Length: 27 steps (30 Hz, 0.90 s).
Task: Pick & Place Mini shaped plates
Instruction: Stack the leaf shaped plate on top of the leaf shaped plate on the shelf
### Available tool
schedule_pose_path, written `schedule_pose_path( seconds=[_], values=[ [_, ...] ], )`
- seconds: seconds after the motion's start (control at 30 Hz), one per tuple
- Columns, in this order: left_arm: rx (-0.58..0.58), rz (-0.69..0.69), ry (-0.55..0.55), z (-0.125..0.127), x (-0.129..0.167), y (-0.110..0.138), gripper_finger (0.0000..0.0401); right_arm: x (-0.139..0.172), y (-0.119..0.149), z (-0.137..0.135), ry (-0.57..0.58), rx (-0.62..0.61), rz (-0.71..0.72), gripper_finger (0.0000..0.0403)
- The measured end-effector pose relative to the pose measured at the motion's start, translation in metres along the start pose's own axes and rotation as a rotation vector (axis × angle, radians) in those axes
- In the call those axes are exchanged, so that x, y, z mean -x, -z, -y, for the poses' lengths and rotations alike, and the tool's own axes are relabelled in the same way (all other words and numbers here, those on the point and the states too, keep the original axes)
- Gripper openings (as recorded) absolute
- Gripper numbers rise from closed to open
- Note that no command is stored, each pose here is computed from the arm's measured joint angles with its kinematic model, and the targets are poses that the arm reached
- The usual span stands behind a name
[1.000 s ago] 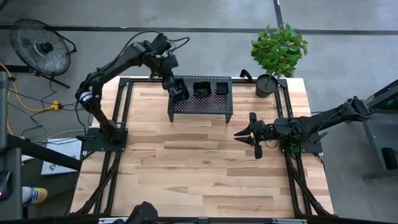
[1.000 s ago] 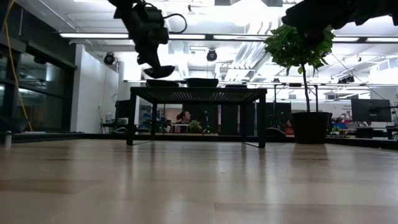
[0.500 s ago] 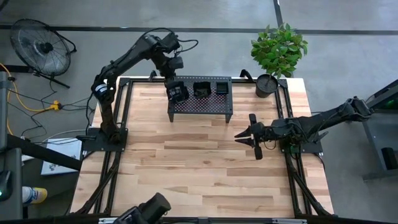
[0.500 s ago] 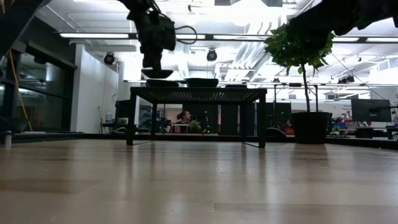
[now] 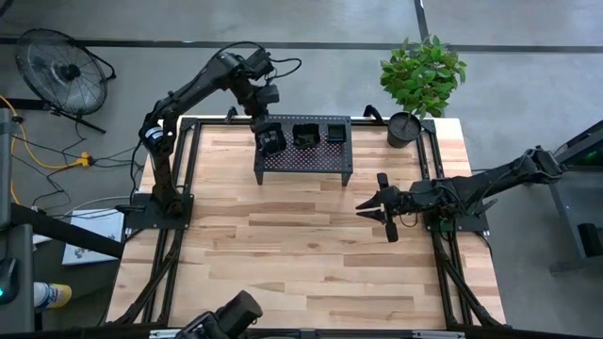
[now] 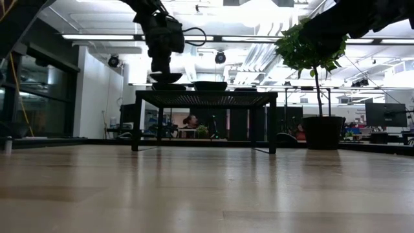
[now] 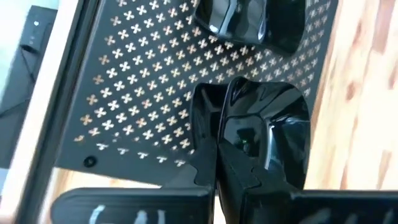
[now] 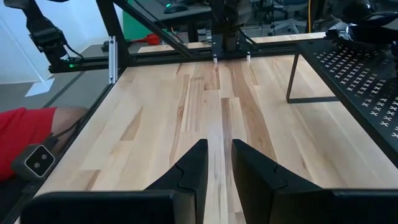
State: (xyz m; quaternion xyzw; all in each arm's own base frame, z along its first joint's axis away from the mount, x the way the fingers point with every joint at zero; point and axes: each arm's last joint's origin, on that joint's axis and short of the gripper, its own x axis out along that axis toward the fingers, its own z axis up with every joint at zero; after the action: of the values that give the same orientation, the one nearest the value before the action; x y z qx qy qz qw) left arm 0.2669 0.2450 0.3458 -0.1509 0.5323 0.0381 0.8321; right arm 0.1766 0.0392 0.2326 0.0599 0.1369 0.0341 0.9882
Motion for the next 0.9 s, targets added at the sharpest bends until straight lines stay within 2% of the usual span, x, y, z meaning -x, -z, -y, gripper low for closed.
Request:
schedule_pose_path(
  seconds=[0.1,0.33,0.73,0.9],
  values=[
    [0.049,0.009,0.016,0.000,0.000,0.000,0.0000,0.000,0.000,0.000,0.001,0.001,-0.004,0.0067],
    [0.073,-0.014,0.017,0.008,-0.008,-0.005,0.0000,0.000,0.000,0.000,0.001,0.001,-0.004,0.0067],
    [0.081,-0.063,-0.091,0.007,-0.014,-0.007,0.0000,0.000,0.002,0.000,0.004,-0.003,-0.024,0.0067],
    [0.069,-0.065,-0.096,0.007,-0.014,-0.007,0.0000,0.000,0.002,0.000,0.004,-0.004,-0.024,0.0067]
  ],
)
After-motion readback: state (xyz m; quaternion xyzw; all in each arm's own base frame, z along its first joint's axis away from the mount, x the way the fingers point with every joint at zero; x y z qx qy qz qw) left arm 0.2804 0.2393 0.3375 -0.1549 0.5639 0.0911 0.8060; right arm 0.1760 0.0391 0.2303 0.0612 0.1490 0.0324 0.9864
